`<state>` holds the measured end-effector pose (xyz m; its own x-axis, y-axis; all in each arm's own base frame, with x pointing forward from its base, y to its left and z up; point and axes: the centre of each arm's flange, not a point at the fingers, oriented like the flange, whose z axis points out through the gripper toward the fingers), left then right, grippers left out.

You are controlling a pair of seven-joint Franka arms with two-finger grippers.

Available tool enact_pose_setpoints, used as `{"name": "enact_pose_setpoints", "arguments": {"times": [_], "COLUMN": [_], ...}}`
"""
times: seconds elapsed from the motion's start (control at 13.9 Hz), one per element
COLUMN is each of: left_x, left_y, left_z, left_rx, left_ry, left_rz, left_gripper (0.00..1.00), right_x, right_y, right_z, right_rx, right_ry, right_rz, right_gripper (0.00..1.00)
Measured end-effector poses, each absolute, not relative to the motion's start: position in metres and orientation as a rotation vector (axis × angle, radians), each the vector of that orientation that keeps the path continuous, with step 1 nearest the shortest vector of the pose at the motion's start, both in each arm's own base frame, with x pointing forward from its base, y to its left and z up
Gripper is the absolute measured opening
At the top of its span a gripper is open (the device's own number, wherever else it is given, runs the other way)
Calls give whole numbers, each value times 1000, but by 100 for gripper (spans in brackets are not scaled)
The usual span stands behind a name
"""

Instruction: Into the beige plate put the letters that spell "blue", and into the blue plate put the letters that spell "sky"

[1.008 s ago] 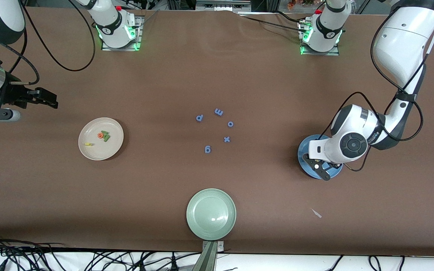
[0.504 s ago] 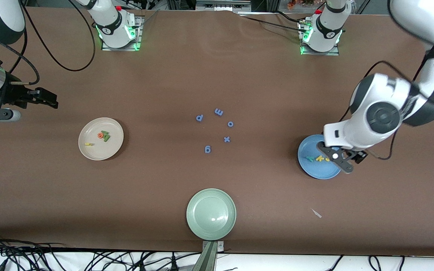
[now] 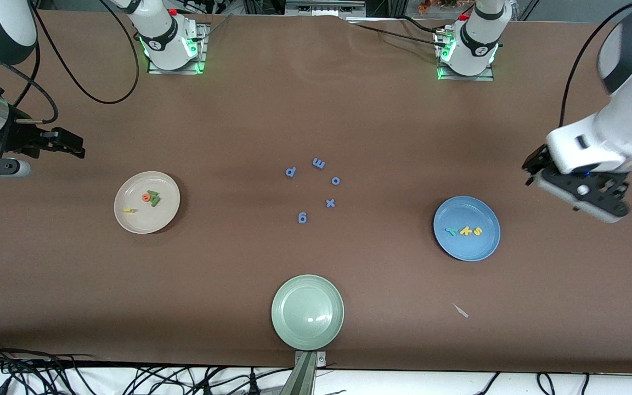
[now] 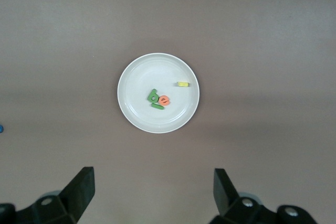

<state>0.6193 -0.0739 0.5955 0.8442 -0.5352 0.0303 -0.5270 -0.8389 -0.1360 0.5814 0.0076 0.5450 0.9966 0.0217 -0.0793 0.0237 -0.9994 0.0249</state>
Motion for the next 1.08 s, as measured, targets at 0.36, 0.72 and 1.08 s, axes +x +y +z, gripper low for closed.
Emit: {"name": "enact_pose_setpoints", "arguments": {"times": [0.36, 0.72, 1.08], "left_x": [556, 540, 541], "left_y": [-91, -37, -32], "left_z": [656, 641, 621], "left_rx": [-3066, -3129, -3129], "left_ry": [290, 4, -9], "left_rz": [-150, -78, -15], "left_gripper": [100, 100, 100], "right_x": [581, 581, 581], "right_y": [8, 8, 8], "right_z": [545, 545, 545], "right_rx": [3113, 3113, 3113], "right_ry": [37, 37, 37], "right_rz": [-123, -124, -124], "right_gripper": [100, 100, 100]}}
